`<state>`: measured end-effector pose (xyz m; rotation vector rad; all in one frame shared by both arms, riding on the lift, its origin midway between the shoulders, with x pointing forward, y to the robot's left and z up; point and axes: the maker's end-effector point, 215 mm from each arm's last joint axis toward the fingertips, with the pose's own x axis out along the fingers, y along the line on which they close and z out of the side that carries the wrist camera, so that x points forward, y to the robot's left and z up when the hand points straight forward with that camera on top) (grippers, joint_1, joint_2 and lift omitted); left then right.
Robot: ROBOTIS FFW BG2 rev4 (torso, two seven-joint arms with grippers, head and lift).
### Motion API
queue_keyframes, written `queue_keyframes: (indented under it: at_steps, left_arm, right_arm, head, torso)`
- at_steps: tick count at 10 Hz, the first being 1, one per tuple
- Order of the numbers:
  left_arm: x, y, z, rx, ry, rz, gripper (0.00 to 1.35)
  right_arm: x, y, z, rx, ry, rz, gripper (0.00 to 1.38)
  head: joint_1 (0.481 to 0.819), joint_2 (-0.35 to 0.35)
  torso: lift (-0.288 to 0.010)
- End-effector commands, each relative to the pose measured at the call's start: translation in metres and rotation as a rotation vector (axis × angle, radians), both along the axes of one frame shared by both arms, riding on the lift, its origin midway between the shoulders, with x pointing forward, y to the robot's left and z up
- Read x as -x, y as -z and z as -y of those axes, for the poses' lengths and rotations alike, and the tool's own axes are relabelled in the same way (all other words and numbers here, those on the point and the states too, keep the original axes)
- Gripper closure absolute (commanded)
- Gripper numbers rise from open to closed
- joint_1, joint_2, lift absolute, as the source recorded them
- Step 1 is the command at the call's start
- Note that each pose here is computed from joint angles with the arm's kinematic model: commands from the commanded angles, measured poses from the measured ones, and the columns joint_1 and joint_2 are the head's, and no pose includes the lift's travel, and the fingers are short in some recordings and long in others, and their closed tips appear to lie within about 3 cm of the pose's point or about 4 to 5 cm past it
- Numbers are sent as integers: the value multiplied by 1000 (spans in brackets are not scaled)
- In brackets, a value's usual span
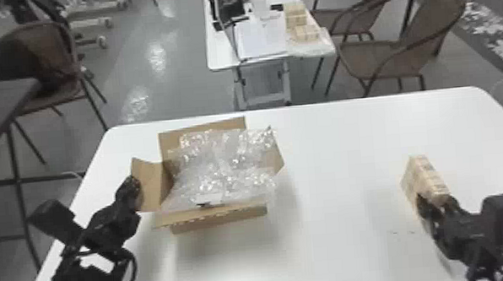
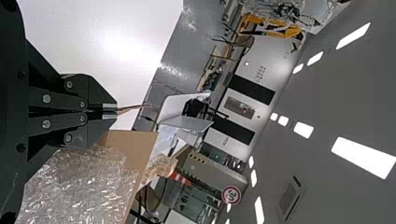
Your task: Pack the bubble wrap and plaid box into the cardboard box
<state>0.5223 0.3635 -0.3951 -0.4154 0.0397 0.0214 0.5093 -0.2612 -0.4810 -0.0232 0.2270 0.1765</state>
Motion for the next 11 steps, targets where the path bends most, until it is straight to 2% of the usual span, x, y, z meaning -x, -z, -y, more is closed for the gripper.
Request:
queue_keyframes:
  at_steps: [1, 3, 5, 8, 9, 11]
  left_arm:
    - [1, 1, 0, 1, 0, -1, 1211]
    - [1, 0, 0, 0, 0, 0, 1211]
    - [-1, 1, 2, 2, 2, 0, 1211]
    - [-4, 1, 7, 5, 11, 0, 1211]
    - [-5, -1, 9, 6, 12, 3, 1211]
    - [-11, -1, 16, 11, 25, 6, 1211]
  right_arm:
    - [0, -3, 1, 1, 2, 6, 960]
    - [-2, -19, -10, -31, -10, 38, 970]
    - [-18, -84, -57, -72, -87, 143, 970]
    - [-37, -185, -130, -166, -216, 287, 970]
    - [-40, -201, -162, -230, -288, 285, 970]
    - [-37, -223, -223, -282, -477, 267, 970]
  head:
    - [695, 109]
    - [695, 108]
    - [695, 120]
    - [695, 180]
    - [695, 203]
    - [695, 269]
  torso:
    - [-89]
    - [-89]
    - [-89]
    - [-89]
    - [-89]
    - [-89]
